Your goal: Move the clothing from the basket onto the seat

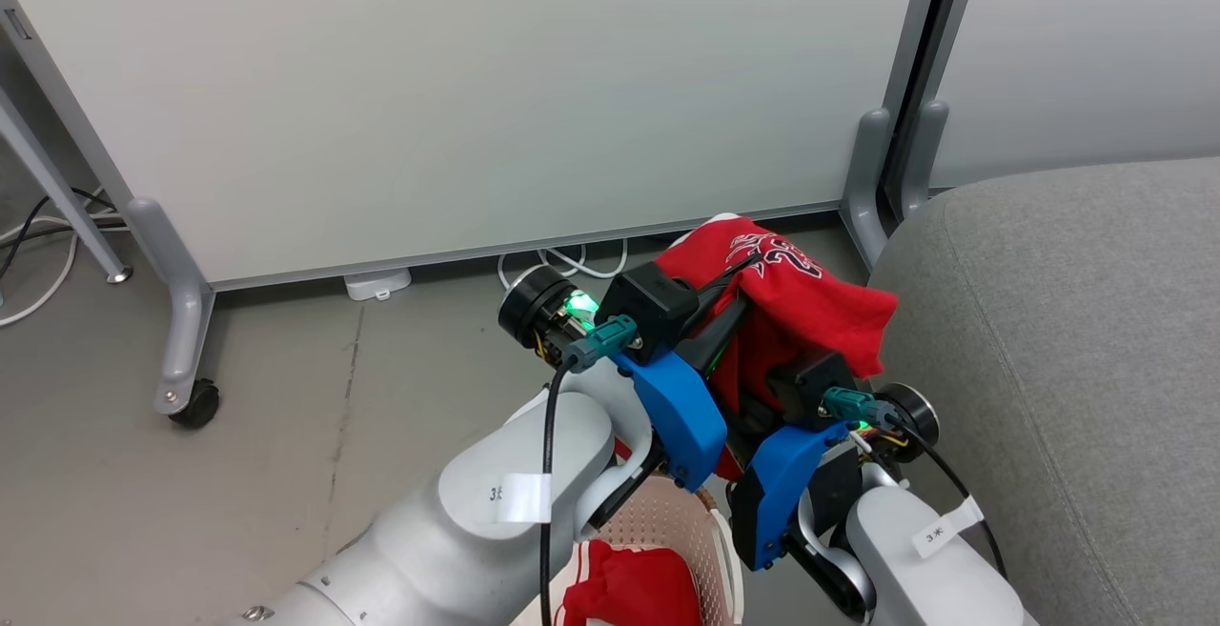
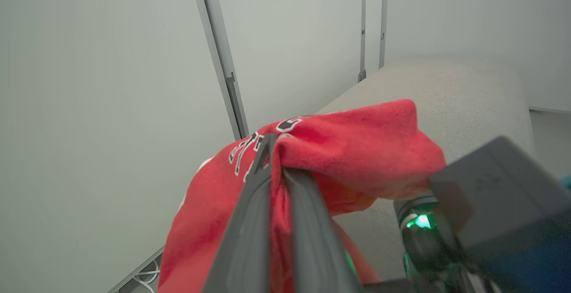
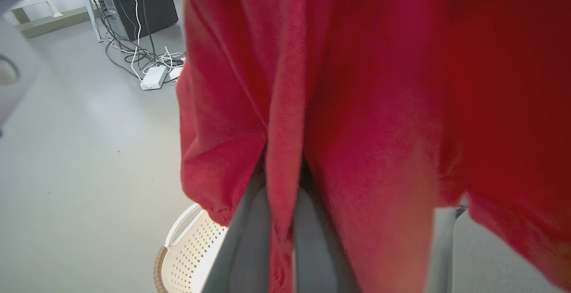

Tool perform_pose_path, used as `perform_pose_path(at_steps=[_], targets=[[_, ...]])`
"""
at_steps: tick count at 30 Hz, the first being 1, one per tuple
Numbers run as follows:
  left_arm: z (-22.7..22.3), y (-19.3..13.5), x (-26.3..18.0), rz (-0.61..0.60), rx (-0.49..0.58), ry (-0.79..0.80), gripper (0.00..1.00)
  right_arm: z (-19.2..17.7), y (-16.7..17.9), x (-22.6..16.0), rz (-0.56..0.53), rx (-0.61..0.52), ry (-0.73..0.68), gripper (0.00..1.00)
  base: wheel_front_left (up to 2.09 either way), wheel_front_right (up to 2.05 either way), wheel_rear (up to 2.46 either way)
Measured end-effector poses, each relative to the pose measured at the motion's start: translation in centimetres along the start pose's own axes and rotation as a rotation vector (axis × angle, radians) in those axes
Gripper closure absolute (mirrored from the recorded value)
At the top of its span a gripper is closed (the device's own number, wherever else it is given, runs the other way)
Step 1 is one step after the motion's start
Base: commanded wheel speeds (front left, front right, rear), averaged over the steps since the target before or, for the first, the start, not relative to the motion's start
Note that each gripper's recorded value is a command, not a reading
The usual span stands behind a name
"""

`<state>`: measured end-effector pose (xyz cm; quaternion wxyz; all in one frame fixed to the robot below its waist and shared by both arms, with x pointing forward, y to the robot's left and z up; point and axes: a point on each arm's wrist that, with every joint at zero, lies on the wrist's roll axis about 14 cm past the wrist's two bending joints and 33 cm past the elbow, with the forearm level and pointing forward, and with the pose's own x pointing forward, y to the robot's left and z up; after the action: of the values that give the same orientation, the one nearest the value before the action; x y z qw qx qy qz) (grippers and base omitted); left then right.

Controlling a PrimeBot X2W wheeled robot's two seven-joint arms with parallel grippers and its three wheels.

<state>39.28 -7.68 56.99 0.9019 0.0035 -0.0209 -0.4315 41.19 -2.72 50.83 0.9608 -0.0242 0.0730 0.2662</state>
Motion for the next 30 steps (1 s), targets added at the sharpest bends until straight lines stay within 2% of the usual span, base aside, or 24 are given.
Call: perform_pose_path(at_steps=[30], targets=[[-0.5,0.4,0.2,0.015,-0.017,0.015,1.00,-0.3,-1.3,-1.1,-0.047,0.024,-0.014,1.00,0.00,0.00,0.00]])
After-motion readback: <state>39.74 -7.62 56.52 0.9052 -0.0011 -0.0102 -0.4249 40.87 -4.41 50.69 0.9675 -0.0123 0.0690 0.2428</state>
